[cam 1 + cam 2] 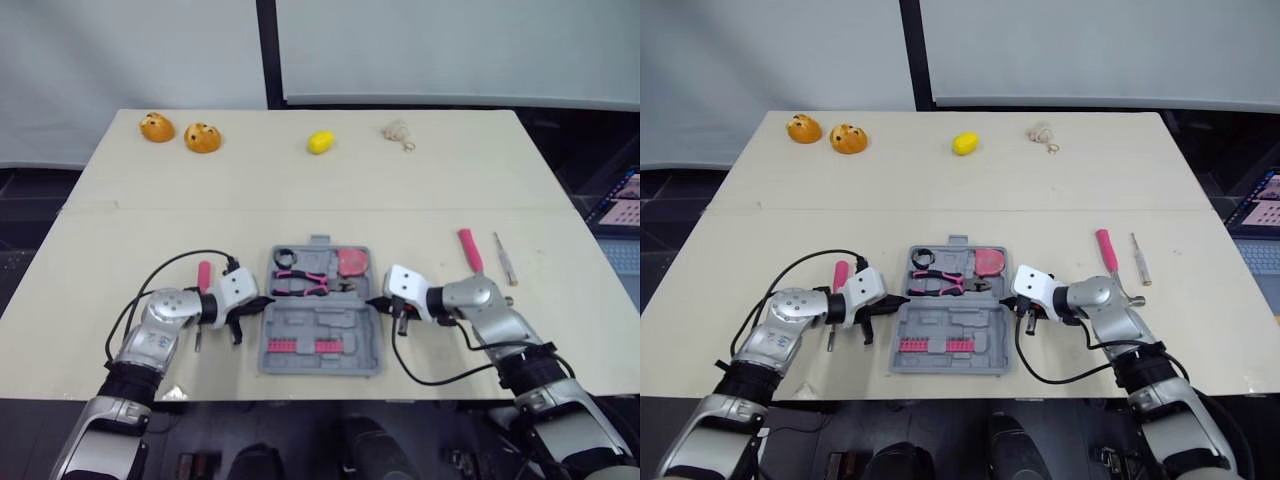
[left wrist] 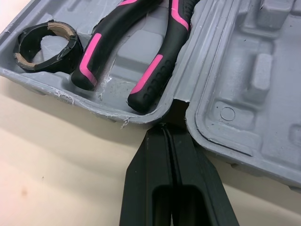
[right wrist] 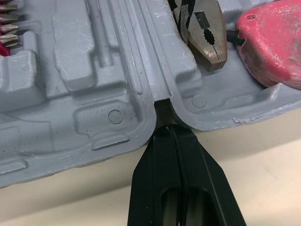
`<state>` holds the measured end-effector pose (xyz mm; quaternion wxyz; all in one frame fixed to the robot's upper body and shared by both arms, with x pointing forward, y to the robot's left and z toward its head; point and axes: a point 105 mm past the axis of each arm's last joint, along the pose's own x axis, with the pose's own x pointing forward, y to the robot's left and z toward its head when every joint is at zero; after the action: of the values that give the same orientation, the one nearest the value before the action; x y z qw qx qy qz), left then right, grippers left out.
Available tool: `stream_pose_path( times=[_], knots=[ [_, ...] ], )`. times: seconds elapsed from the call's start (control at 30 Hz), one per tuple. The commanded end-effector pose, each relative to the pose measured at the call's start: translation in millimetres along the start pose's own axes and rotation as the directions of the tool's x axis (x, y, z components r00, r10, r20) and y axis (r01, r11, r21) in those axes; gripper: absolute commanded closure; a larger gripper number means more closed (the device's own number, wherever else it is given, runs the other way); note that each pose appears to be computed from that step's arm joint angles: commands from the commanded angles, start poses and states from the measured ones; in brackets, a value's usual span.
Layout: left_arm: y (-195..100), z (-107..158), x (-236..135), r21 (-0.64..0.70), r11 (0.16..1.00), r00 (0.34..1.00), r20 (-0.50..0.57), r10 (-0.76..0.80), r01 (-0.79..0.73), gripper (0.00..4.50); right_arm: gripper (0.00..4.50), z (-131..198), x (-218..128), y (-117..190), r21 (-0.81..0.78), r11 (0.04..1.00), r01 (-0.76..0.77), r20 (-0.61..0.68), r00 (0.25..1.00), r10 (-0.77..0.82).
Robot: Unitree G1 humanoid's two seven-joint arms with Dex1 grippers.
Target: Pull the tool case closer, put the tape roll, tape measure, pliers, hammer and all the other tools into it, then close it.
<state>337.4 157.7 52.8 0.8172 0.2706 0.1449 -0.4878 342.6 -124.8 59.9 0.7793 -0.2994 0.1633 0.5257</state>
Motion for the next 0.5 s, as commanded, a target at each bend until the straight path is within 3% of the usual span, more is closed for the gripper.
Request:
stream_pose_path(
  times=[0.03, 0.5],
  knots=[
    [-9.7, 15.5, 11.2, 0.049, 0.998, 0.998, 0.039, -0.05, 0.048, 4.44, 4.5, 16.9, -5.3, -3.7, -0.043, 0.999, 0.024, 0.066, 0.998, -0.022],
    [-8.5, 16.7, 12.4, 0.056, 0.997, 0.998, 0.038, -0.05, 0.048, 4.44, 4.5, 15.2, -5.5, -3.0, -0.04, 0.999, 0.025, 0.059, 0.998, -0.023]
  ],
)
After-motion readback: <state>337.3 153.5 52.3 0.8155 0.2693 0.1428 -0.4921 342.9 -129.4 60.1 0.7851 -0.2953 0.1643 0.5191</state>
